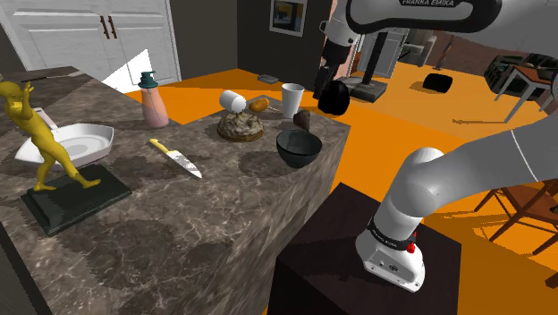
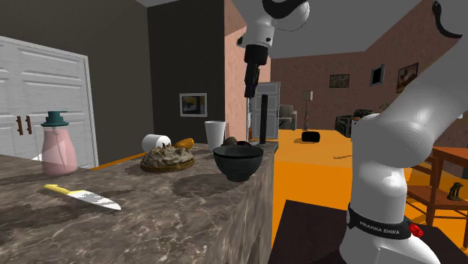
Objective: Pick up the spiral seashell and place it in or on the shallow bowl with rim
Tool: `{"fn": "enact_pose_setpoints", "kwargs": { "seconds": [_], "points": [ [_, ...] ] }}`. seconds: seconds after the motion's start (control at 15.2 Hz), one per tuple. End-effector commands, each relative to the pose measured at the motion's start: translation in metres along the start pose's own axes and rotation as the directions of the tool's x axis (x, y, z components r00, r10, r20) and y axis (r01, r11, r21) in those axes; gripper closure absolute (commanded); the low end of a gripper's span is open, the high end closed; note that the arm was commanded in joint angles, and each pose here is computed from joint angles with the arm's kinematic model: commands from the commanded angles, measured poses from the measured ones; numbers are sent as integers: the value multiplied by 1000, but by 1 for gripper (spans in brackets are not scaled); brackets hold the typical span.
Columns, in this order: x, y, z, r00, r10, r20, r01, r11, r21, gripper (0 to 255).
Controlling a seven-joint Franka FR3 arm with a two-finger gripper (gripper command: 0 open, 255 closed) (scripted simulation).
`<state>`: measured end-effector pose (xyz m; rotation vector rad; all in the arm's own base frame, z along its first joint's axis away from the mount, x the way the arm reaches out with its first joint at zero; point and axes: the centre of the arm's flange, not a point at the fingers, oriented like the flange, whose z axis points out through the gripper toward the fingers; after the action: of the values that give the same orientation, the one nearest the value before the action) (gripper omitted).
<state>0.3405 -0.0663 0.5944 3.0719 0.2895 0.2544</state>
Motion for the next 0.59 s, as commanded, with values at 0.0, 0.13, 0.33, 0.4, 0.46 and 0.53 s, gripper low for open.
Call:
{"fn": "enact_pose_setpoints", "kwargs": {
  "seconds": [0.0, 0.13, 0.33, 0.4, 0.46, 0.53],
  "points": [
    [4, 18, 18, 1000, -12, -9, 12, 1000, 9, 0],
    [8, 37, 37, 1000, -23, -17, 24, 1000, 18, 0],
    [16, 66, 65, 999, -40, -28, 41, 999, 32, 0],
    [19, 75, 75, 998, -45, -32, 47, 998, 37, 0],
    [22, 84, 84, 998, -51, -36, 52, 998, 42, 0],
    [25, 93, 94, 998, -56, -40, 58, 997, 46, 0]
  ]
}}
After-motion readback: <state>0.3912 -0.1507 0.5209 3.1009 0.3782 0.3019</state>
